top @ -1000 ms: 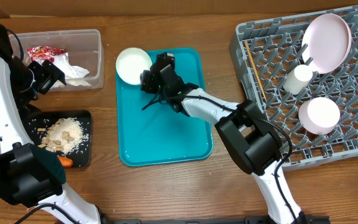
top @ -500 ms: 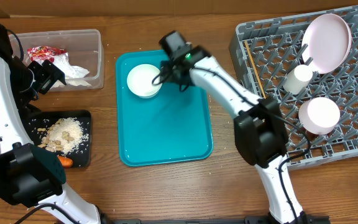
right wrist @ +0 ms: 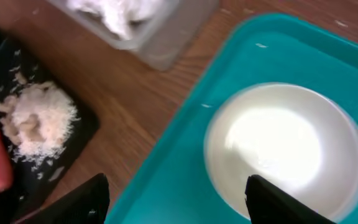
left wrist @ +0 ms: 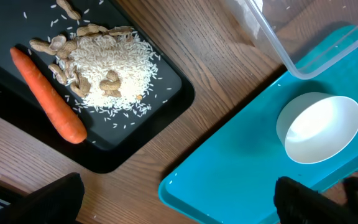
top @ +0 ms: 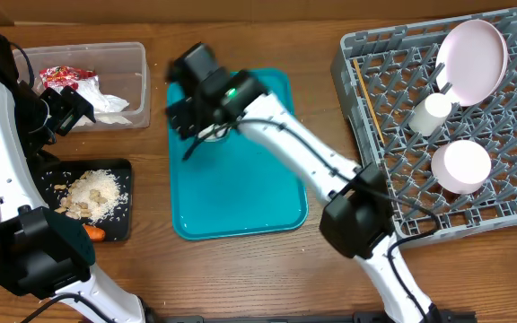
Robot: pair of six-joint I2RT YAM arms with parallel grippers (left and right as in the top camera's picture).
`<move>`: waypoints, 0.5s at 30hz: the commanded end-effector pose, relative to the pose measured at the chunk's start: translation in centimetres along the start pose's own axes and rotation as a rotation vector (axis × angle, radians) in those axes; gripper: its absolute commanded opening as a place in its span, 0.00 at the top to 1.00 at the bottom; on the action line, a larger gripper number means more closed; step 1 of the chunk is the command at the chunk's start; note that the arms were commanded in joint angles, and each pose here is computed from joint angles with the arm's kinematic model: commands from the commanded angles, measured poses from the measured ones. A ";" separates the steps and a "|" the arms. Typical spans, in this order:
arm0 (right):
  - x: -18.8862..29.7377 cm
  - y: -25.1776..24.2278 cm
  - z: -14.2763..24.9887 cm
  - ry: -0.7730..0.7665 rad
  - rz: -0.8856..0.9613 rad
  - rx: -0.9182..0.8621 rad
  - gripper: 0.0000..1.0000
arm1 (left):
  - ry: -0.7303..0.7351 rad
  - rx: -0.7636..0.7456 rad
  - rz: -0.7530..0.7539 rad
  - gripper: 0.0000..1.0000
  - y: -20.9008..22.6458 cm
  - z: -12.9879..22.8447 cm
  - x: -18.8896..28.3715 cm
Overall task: Sort waste into correct bins and load items into the dishwasher rack
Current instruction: 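Grasp the white bowl's rim with the right gripper, then lift the white bowl and carry it right over the dish rack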
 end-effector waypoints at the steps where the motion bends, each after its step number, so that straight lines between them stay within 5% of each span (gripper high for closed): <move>1: -3.0 0.1 0.9 0.040 0.091 0.161 0.30 | -0.012 0.003 0.017 0.00 0.0 0.6 0.8; 15: -8.6 -1.3 4.3 0.140 0.114 0.146 0.44 | -0.012 0.003 0.017 0.00 0.0 0.6 0.8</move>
Point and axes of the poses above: each gripper's point midway between its finger pads, its own x axis back along the fingers, its own y axis along the line the jaws close on, z = x × y, the point moved 6 cm from there along x, back along the fingers, and after that the axes turned 14 degrees about x, right-handed, at the moved point
